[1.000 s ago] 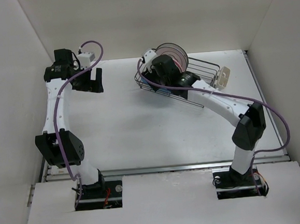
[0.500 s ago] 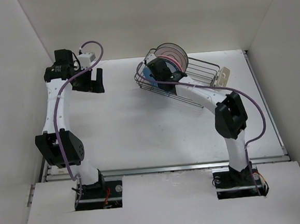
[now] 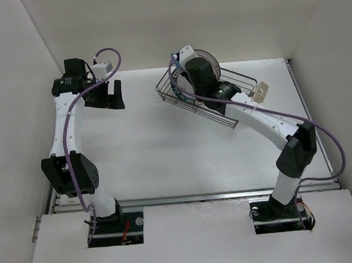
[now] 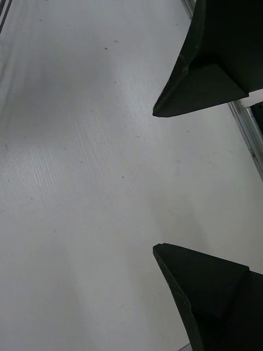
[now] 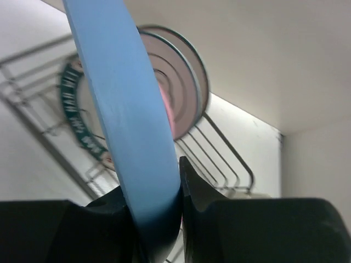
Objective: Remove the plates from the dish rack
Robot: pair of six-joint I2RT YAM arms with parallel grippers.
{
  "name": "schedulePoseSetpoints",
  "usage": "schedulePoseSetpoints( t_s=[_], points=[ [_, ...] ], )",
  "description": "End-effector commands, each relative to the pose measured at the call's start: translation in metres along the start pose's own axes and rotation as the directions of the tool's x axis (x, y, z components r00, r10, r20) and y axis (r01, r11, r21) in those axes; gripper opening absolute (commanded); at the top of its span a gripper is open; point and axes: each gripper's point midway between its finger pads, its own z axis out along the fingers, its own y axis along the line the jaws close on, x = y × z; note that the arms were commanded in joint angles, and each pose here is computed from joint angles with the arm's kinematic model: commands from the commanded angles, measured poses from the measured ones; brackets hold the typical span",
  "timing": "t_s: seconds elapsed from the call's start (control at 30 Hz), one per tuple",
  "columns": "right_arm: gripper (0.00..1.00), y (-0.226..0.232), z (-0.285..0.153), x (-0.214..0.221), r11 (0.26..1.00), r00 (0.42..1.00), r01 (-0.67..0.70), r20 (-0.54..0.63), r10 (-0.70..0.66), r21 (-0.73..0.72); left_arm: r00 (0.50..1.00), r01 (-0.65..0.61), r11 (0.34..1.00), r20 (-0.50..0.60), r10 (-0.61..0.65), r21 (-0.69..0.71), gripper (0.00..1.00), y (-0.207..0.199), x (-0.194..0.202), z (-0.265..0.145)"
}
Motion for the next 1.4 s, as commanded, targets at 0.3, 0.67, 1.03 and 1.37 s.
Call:
schedulePoseSetpoints(
  t_s=[0.3,0.67,1.03,1.37],
  points=[
    [0.00,0.240,-0.082,0.036,0.325,0.970,-0.239,-0.239,0.039,-0.915,0.999,-0.001,0.999,0.039,-0.001,0.047,1.00,-0.016,0.005,-0.008],
    [0.33,0.296,-0.068,0.101,0.257,0.910,-0.387,-0.412,-0.051,-0.886,1.000,0.010,1.000,0.008,-0.010,0.017,1.00,-0.010,0.022,0.002],
    [0.77,0.254,-0.055,0.069,0.432,0.935,-0.327,-0.353,0.021,-0.840,0.999,-0.008,0.993,0.037,0.013,-0.115,1.00,0.012,0.017,-0.002],
    [0.57,0.075,0.010,-0.007,0.771,0.889,-0.443,-0.111,0.445,-0.459,0.994,0.051,0.977,0.102,-0.031,-0.207,1.00,0.027,-0.014,-0.017]
  ],
)
